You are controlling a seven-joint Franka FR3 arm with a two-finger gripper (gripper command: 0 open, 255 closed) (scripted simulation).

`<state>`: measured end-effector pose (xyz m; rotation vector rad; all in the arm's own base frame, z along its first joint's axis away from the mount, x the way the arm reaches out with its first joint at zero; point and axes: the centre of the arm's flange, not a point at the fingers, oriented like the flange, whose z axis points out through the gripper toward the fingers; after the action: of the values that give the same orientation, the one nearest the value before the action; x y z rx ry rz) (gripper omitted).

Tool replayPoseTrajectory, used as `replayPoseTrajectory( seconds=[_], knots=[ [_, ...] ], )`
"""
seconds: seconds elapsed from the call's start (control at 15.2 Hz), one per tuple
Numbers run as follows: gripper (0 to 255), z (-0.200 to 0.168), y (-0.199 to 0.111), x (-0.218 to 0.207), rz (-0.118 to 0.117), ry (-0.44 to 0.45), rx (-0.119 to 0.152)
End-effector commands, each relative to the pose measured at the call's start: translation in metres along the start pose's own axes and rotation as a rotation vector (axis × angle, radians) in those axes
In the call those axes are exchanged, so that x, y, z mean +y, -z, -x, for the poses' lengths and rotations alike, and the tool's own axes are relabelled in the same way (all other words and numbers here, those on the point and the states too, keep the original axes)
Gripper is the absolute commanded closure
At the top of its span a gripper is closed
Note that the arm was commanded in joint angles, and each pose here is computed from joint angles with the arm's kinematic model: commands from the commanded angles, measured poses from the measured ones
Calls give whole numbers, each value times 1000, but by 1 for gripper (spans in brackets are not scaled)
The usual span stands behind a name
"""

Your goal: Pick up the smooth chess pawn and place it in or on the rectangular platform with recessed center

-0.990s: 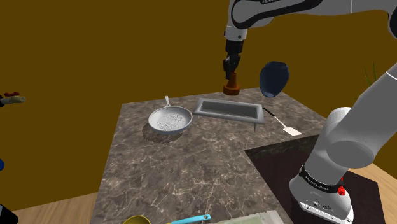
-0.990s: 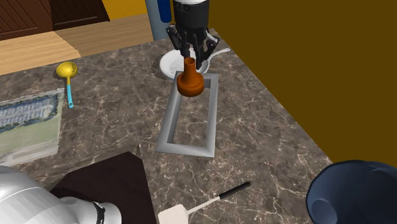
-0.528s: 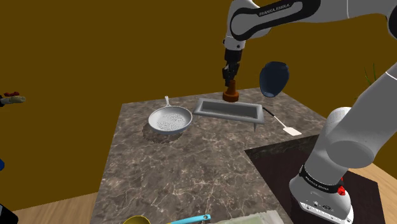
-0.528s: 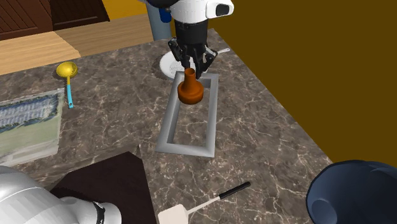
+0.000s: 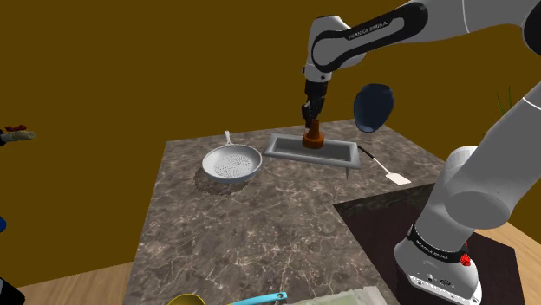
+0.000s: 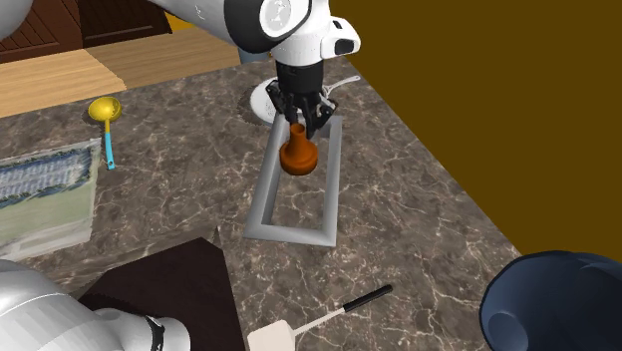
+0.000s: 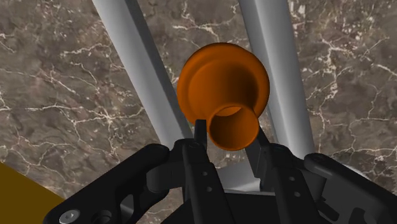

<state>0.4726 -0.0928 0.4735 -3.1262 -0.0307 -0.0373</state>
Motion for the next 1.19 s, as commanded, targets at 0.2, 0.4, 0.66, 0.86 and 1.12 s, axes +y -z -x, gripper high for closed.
replayPoseTrajectory(
  seconds=[0.2, 0.4, 0.66, 0.86, 1.12],
  knots=[
    [255, 1, -16, 1, 0, 0, 1],
    [255, 1, -16, 1, 0, 0, 1],
    [0, 1, -16, 1, 0, 0, 1],
    [0, 1, -16, 1, 0, 0, 1],
    [0, 1, 24, 1, 0, 0, 1]
  ],
)
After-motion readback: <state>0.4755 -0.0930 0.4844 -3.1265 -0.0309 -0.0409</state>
